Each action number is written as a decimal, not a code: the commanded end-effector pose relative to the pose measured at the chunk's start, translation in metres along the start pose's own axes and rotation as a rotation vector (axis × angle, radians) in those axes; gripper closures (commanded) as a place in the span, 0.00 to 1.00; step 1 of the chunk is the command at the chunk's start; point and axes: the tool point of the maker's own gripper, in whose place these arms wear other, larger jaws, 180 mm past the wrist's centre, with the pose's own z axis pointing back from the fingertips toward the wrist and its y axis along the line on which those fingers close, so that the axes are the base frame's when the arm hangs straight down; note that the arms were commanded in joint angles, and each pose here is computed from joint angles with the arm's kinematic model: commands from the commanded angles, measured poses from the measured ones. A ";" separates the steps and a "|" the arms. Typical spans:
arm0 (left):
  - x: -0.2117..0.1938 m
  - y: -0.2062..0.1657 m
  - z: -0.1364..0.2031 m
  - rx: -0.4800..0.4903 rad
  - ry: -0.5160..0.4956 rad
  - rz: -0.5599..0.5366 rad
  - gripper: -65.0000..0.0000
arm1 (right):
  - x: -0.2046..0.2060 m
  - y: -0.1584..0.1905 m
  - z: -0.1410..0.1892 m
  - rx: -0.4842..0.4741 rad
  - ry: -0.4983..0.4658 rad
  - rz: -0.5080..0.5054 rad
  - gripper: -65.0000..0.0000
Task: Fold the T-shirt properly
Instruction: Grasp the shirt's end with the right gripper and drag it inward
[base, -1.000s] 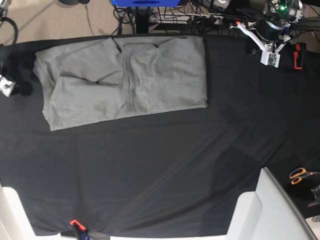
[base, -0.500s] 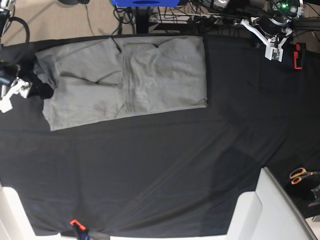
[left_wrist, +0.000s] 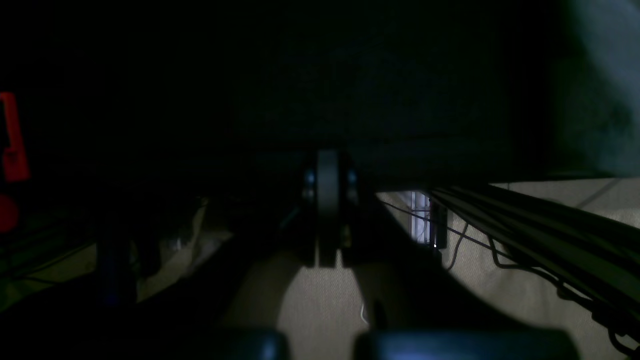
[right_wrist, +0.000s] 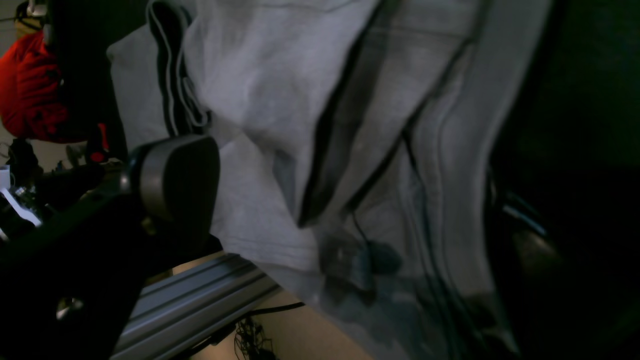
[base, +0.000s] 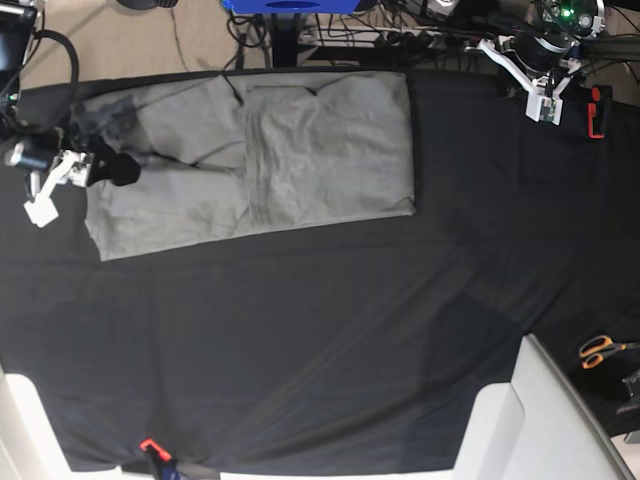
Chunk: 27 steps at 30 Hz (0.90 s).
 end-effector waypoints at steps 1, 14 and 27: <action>0.006 0.003 0.003 0.004 -0.023 -0.009 1.00 | -0.029 -0.011 -0.002 -0.057 0.127 -0.011 0.04; -0.013 0.006 -0.002 0.007 0.023 0.012 1.00 | -0.019 -0.010 -0.004 -0.055 0.081 -0.009 0.34; -0.013 0.006 -0.002 0.007 0.023 0.014 1.00 | -0.011 -0.008 -0.006 -0.050 0.068 -0.001 0.57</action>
